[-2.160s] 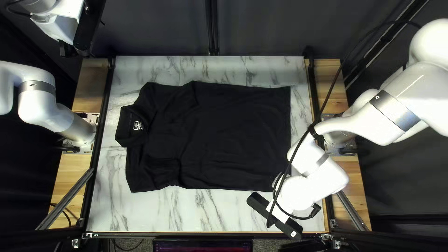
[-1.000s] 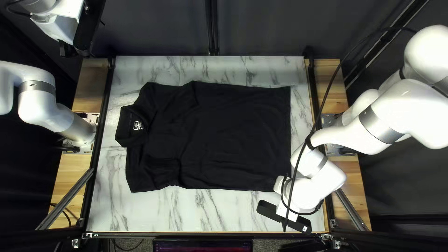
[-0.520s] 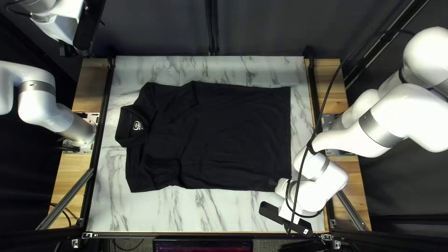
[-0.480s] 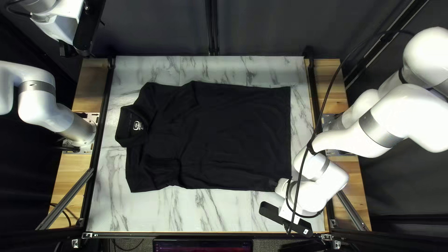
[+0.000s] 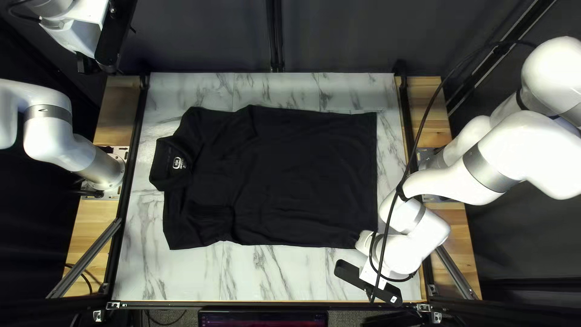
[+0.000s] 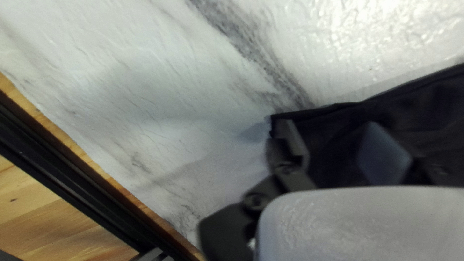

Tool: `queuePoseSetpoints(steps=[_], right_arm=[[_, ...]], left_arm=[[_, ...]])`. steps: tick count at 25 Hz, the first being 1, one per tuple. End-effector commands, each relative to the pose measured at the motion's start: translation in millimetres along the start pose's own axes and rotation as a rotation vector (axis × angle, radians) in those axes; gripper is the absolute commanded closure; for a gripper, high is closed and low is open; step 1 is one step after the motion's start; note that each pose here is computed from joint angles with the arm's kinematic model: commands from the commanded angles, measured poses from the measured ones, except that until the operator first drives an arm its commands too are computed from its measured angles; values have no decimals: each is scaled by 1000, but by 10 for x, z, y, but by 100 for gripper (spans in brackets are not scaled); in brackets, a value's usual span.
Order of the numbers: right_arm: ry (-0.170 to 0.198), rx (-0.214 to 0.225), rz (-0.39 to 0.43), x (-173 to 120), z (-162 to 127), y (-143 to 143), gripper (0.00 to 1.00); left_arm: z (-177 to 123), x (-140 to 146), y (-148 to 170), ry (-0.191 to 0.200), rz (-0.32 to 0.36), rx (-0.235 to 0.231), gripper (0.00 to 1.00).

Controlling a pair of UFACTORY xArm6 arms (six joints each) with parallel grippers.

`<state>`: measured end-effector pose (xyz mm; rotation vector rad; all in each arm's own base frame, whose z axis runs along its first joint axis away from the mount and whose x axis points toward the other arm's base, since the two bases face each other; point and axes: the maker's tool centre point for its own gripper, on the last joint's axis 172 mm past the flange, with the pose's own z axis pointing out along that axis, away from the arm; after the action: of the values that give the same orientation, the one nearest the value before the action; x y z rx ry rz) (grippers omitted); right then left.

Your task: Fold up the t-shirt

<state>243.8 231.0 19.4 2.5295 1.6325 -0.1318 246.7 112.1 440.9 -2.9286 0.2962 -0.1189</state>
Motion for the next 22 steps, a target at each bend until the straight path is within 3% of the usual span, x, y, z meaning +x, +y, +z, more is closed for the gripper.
queuePoseSetpoints(steps=[1, 6, 8, 9, 22], right_arm=[[0, -3, -2, 20, -30, 32, 100], [-12, -11, -5, 57, -169, 40, 100], [-16, -10, -5, 57, -162, 7, 5], [-18, -8, -4, 57, -152, -9, 0], [1, 0, 2, 52, 10, -70, 0]], left_arm=[[0, 0, 0, 0, 0, 0, 0], [0, 0, 0, 0, 0, 0, 0], [0, 0, 0, 0, 0, 0, 0], [0, 0, 0, 0, 0, 0, 0], [0, 0, 0, 0, 0, 0, 0]])
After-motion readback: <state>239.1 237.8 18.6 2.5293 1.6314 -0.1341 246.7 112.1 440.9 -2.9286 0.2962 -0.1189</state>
